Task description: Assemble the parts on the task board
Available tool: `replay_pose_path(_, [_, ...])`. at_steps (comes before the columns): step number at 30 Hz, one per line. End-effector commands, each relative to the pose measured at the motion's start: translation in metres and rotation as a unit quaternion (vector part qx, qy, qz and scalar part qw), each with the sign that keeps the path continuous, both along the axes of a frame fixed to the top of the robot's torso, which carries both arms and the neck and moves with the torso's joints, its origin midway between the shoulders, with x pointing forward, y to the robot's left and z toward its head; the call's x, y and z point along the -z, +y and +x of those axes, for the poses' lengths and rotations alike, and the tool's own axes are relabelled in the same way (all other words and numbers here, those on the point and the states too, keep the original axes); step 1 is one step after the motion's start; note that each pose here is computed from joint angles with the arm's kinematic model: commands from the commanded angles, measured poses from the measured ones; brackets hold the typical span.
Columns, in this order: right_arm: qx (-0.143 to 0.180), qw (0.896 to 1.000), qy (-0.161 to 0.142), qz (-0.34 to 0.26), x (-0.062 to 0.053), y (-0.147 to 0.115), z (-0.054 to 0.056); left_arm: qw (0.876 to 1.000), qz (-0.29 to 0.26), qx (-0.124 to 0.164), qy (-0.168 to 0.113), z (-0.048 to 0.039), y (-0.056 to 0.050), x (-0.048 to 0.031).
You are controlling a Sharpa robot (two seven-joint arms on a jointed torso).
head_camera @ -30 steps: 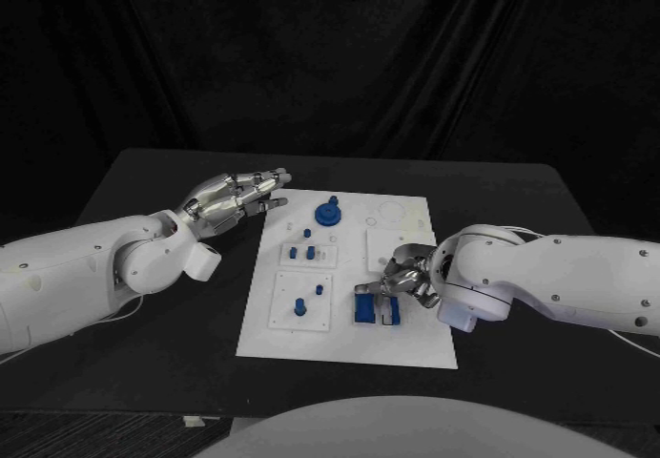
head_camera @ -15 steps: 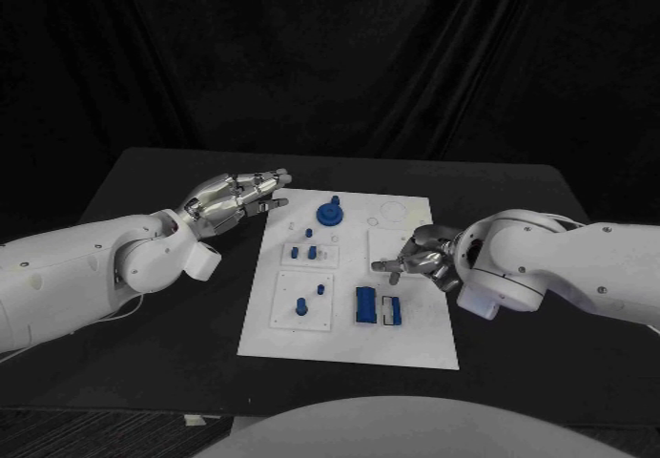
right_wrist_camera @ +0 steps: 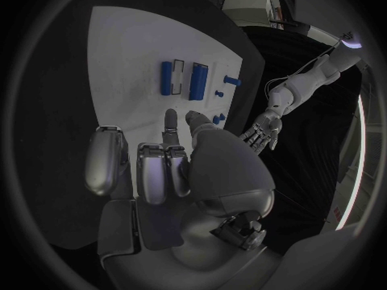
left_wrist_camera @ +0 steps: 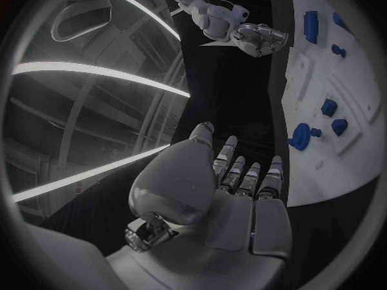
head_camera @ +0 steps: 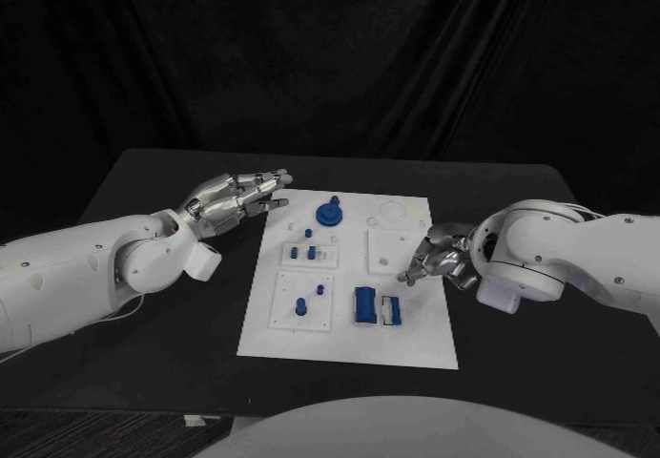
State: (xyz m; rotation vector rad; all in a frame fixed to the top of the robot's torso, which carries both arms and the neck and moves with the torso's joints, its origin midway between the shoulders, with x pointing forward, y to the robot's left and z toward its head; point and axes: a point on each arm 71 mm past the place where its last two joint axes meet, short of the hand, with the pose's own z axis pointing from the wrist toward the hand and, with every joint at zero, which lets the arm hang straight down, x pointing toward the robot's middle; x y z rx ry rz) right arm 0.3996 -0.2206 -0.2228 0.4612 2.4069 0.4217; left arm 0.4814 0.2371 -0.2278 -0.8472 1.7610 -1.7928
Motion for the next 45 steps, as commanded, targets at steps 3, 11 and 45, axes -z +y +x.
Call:
replay_pose_path(3, [-0.018,0.998,0.041,-0.032,0.013,-0.004,-0.007,1.000,-0.008,0.003,0.000,-0.0006,-0.001,-0.0006])
replay_pose_path(11, [-0.016,0.998,0.051,-0.036,0.025,-0.004,-0.012,1.000,-0.009,0.004,0.000,-0.0007,-0.002,-0.0006])
replay_pose_path(45, [-0.017,0.997,0.055,-0.046,0.043,0.005,-0.012,1.000,-0.009,0.007,0.002,-0.0016,-0.002,-0.0006])
